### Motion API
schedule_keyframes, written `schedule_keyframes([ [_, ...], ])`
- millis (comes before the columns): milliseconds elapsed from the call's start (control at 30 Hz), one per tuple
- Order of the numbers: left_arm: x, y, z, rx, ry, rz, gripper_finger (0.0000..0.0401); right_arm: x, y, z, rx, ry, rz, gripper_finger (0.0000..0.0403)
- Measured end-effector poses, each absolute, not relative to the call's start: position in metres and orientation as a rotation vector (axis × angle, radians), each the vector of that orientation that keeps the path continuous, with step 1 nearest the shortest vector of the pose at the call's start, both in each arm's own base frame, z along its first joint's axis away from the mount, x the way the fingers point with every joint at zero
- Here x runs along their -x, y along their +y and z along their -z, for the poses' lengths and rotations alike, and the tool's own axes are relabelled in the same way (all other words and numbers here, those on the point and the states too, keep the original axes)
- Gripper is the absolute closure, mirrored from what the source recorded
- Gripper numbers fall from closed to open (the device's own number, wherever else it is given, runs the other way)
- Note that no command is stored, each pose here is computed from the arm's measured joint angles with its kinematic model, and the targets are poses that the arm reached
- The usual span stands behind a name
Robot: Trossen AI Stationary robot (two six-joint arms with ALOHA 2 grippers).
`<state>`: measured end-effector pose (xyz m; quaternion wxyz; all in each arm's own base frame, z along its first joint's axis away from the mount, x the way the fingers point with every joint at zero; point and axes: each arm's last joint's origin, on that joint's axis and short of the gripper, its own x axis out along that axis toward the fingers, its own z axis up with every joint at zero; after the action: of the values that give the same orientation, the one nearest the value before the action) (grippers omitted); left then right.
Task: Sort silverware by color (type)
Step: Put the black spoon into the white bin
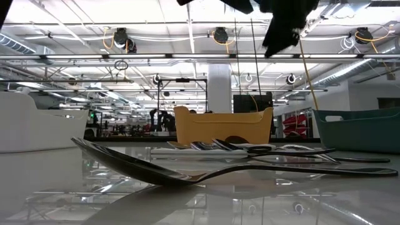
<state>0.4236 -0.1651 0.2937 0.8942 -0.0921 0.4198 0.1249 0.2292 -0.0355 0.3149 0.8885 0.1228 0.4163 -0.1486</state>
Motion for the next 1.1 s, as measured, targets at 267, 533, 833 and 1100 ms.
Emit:
schedule_keyframes([
  [267,-0.423,-0.164,-0.292,0.301,0.911,-0.247,0.0299,-0.178,-0.007,-0.354,-0.378,0.731,0.254,0.0155],
  [533,-0.417,-0.178,-0.292,0.336,0.909,-0.24,0.0293,-0.144,0.018,-0.362,-0.513,0.747,0.18,0.0164],
  [833,-0.407,-0.186,-0.289,0.381,0.958,-0.299,0.0166,-0.141,0.042,-0.354,-0.513,0.78,0.173,0.017],
  [1100,-0.402,-0.19,-0.287,0.48,1.014,-0.316,0.0142,-0.142,0.068,-0.337,-0.527,0.847,0.135,0.0171],
])
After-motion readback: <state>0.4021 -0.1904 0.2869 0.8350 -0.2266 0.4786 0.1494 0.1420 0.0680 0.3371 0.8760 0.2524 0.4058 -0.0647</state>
